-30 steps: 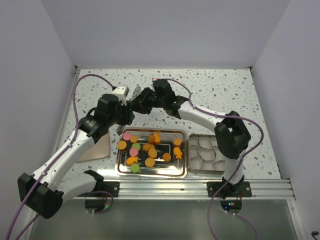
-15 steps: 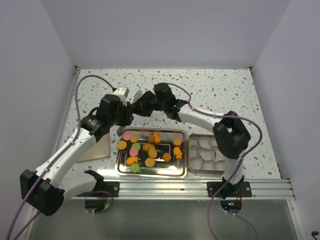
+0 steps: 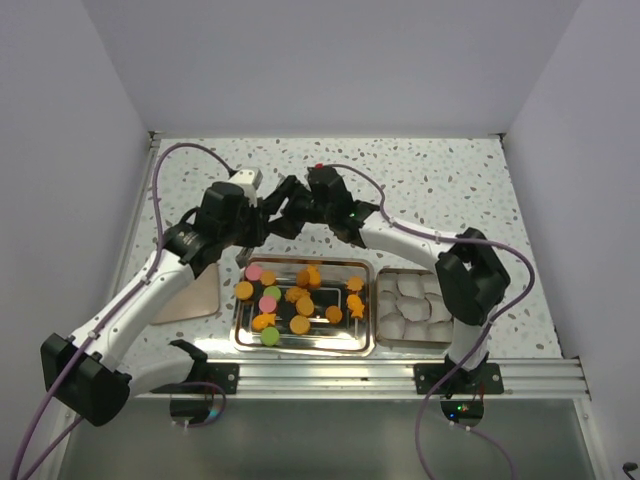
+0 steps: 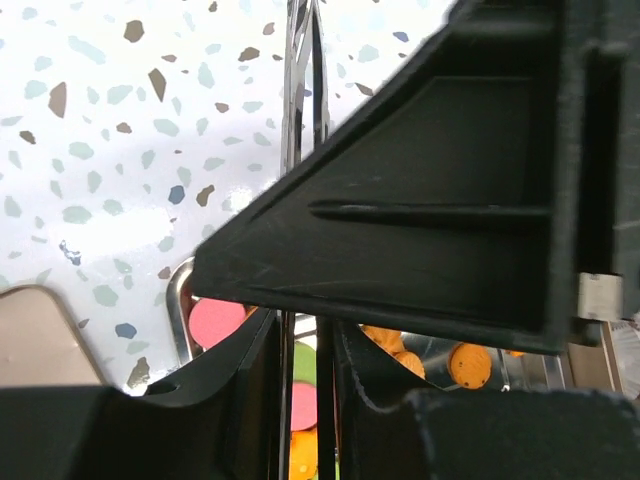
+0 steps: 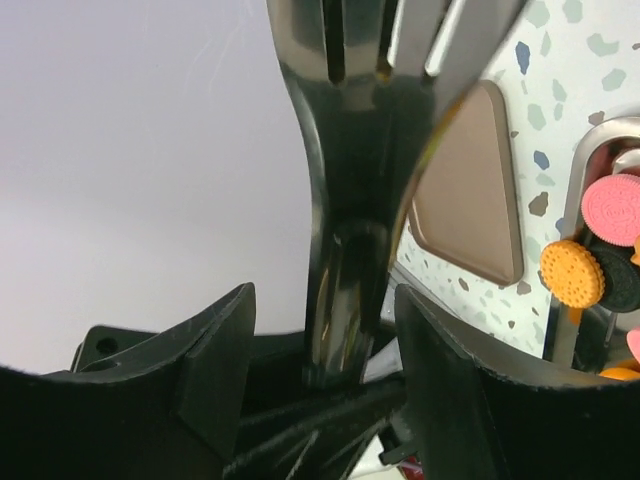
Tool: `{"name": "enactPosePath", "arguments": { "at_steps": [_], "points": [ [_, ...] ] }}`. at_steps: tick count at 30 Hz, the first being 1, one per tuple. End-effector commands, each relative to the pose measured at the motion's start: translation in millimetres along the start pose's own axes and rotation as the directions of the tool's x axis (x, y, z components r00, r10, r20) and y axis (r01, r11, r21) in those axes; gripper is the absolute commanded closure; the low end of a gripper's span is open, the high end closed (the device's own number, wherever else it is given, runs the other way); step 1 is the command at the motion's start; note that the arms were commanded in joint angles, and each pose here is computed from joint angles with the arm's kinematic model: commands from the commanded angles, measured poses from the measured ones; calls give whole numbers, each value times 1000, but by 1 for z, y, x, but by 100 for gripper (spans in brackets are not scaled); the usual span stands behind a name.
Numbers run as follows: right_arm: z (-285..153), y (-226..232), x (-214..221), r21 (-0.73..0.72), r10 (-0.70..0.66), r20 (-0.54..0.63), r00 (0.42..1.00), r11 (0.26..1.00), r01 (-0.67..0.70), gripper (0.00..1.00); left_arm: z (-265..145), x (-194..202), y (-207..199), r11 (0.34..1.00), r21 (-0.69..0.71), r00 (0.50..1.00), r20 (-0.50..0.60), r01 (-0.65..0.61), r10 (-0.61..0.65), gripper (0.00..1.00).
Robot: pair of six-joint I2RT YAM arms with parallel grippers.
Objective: Pack the cookies
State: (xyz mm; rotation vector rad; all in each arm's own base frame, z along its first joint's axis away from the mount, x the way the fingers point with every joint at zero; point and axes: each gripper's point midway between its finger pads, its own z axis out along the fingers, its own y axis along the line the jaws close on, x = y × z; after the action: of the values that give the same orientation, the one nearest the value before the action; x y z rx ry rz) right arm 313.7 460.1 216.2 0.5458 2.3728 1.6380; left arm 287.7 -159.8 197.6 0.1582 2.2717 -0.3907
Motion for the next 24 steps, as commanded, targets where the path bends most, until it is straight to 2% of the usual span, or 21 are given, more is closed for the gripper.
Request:
{"name": "enactPosePath", "arguments": {
  "at_steps": [1, 4, 5, 6, 7, 8, 10, 12, 14, 19, 22, 24],
  "points": [
    [-24, 28, 7, -61, -48, 8, 999, 997, 49, 38, -12, -20, 7, 998, -47, 997, 63, -30, 33, 100],
    [-38, 26, 7, -28, -104, 19, 994, 994, 104, 36, -14, -19, 14, 995, -89, 997, 49, -47, 52, 100],
    [-47, 7, 1, 60, -145, 23, 989, 988, 144, 34, -16, -20, 16, 994, -96, 997, 48, -56, 61, 100],
    [-64, 14, -2, 74, -182, 42, 982, 981, 179, 30, -18, -17, 17, 993, -101, 997, 36, -64, 68, 100],
    [-77, -6, -8, 182, -196, 58, 979, 966, 183, 27, -20, -17, 18, 993, -100, 997, 37, -68, 72, 100],
    [-93, -11, -21, 222, -268, 79, 960, 944, 245, 24, -22, -15, 18, 992, -100, 996, 31, -78, 82, 100],
    [-135, -17, -31, 316, -329, 124, 936, 907, 277, 16, -25, -7, 16, 993, -71, 995, 13, -95, 97, 99],
    [-164, -29, -47, 380, -395, 144, 907, 869, 318, 14, -29, 0, 15, 993, -54, 995, -4, -101, 101, 100],
    [-199, -30, -52, 407, -434, 168, 885, 848, 339, 13, -34, 7, 18, 994, -57, 995, -11, -97, 96, 100],
    [-233, -48, -35, 422, -430, 148, 891, 842, 336, 12, -42, 28, 11, 997, 2, 995, -61, -84, 83, 100],
    [-245, -50, -20, 379, -396, 159, 904, 870, 314, 12, -48, 46, 13, 997, 14, 992, -99, -74, 75, 92],
    [-259, -46, -11, 349, -385, 181, 905, 886, 307, 12, -56, 53, 15, 999, 7, 992, -114, -49, 49, 100]
  ]
}}
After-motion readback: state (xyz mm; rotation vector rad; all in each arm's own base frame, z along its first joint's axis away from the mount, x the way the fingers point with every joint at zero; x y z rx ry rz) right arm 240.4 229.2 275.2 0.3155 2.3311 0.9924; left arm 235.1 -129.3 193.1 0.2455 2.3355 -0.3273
